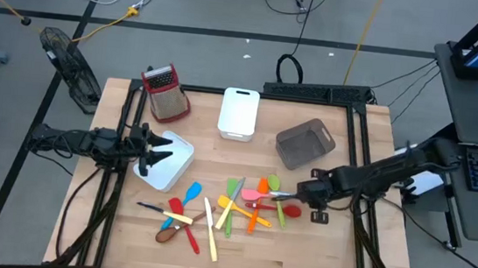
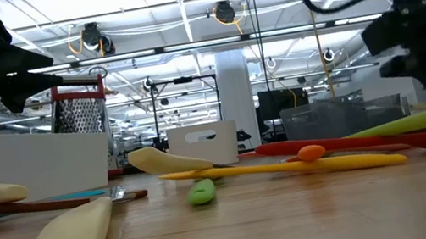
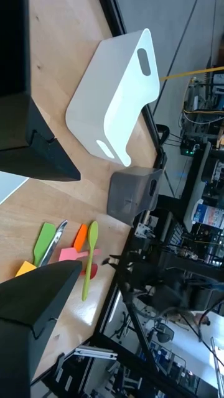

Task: Pick & Place Kitchen Items
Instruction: Put the yellow table knife into the black bin

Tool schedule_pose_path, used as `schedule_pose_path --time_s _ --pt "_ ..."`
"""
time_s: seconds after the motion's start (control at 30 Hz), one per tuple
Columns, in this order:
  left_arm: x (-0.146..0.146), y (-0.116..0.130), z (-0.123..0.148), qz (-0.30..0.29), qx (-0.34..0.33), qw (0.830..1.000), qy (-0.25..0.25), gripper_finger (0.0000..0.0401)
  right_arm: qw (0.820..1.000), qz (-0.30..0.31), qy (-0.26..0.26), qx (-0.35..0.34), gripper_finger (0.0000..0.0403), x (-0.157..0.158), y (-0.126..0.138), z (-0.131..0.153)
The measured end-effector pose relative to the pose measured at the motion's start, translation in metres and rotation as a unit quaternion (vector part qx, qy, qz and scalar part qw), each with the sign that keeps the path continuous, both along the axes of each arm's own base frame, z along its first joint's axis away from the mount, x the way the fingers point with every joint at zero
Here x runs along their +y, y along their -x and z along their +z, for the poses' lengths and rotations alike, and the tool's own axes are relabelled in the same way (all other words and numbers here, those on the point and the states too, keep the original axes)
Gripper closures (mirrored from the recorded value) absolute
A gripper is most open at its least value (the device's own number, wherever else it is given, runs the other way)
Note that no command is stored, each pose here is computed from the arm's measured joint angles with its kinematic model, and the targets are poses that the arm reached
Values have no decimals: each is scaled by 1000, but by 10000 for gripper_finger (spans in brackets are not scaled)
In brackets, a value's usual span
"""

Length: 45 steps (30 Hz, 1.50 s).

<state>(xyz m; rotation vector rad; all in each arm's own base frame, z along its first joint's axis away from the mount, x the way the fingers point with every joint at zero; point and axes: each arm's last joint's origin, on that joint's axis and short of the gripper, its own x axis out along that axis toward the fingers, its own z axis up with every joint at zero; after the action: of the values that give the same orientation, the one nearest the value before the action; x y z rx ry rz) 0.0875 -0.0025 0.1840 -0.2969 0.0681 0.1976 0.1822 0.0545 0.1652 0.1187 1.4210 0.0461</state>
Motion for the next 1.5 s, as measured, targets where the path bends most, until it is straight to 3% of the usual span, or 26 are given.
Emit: schedule_pose_path --time_s 0.2,0.33,0.57,0.8,1.0,1.27,1.5 --pt "0 0 0 0 -2 1000 3 176 998 -26 -24 -49 342 -2 7 17" --pt "0 0 0 1 -3 1000 4 176 990 -47 -84 -101 342 1 4 30" --pt "0 0 1 1 -4 1000 3 176 947 -110 -189 -236 342 6 -12 57" --pt "0 0 1 0 -3 1000 0 176 874 -185 -277 -354 342 -2 -29 85" --pt "0 0 1 0 -3 1000 -1 176 806 -282 -332 -401 342 -16 -38 98" --pt "0 0 1 1 -5 1000 12 176 692 -482 -385 -374 342 -35 -41 99" --pt "0 0 1 1 -5 1000 10 176 592 -584 -458 -315 342 -40 -41 98"
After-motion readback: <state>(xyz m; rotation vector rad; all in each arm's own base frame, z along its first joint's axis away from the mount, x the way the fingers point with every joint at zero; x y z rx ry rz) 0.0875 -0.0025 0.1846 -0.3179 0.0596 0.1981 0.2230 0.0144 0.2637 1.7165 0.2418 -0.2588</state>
